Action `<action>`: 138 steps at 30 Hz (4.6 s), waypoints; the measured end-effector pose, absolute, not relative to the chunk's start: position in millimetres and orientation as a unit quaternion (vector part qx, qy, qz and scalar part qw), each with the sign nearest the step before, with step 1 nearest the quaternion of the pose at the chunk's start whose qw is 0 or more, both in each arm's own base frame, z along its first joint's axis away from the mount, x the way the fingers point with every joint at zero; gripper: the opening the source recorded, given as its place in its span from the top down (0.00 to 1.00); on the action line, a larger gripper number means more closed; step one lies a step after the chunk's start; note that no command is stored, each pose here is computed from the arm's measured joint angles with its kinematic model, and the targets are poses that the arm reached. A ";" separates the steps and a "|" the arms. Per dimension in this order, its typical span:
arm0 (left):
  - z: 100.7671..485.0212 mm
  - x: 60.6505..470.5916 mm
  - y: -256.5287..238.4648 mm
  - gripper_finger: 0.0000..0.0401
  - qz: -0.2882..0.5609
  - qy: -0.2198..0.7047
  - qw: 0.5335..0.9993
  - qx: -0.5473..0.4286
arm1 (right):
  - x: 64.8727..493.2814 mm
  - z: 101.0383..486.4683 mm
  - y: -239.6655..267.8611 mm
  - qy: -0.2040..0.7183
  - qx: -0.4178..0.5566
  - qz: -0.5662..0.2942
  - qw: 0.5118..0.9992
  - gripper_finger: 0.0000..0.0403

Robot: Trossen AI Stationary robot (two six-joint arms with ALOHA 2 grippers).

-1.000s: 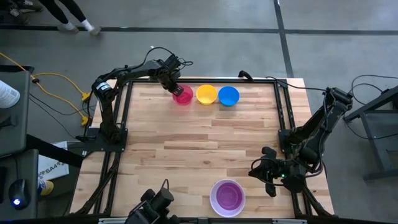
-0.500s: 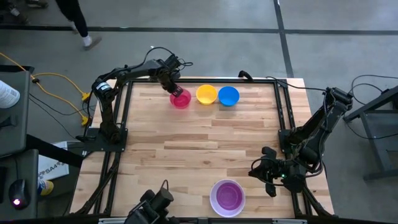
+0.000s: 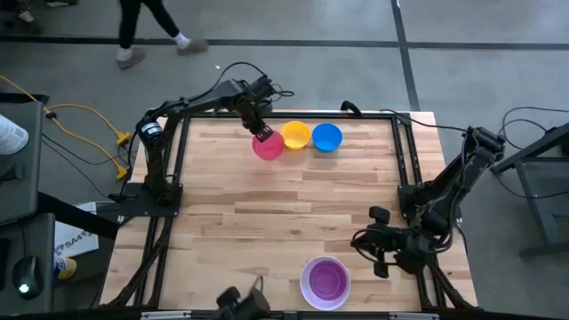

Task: Nest bowls inside each other
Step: Stack the red bowl on the violet bowl

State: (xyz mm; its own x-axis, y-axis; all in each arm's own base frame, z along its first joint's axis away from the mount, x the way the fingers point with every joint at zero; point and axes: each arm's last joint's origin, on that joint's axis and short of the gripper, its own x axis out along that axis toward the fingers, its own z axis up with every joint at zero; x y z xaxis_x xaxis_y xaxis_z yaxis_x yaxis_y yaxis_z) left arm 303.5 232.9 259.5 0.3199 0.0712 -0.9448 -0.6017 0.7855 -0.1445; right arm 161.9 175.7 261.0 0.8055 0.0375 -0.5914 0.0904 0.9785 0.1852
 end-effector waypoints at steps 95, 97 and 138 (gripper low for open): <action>305.5 400.1 -12.2 1.00 -0.015 0.565 0.802 -0.191 | 296.9 291.0 152.5 0.324 -0.250 0.186 0.893 0.87; 305.5 400.3 -12.3 1.00 -0.016 0.565 0.803 -0.192 | 296.7 290.5 152.1 0.326 -0.256 0.180 0.892 0.84; 307.2 408.2 -30.3 1.00 -0.128 0.535 0.816 -0.179 | 294.2 290.2 157.7 0.322 -0.251 0.213 0.888 0.77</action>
State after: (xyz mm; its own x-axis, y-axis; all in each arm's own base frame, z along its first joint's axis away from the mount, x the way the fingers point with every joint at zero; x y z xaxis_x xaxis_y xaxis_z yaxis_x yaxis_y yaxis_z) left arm 408.2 -30.3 307.2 0.3956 -0.4008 -0.8263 0.0176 0.9029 -0.4295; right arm 294.2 157.7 290.2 0.7019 0.2168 -0.6784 -0.5397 0.7835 -0.3080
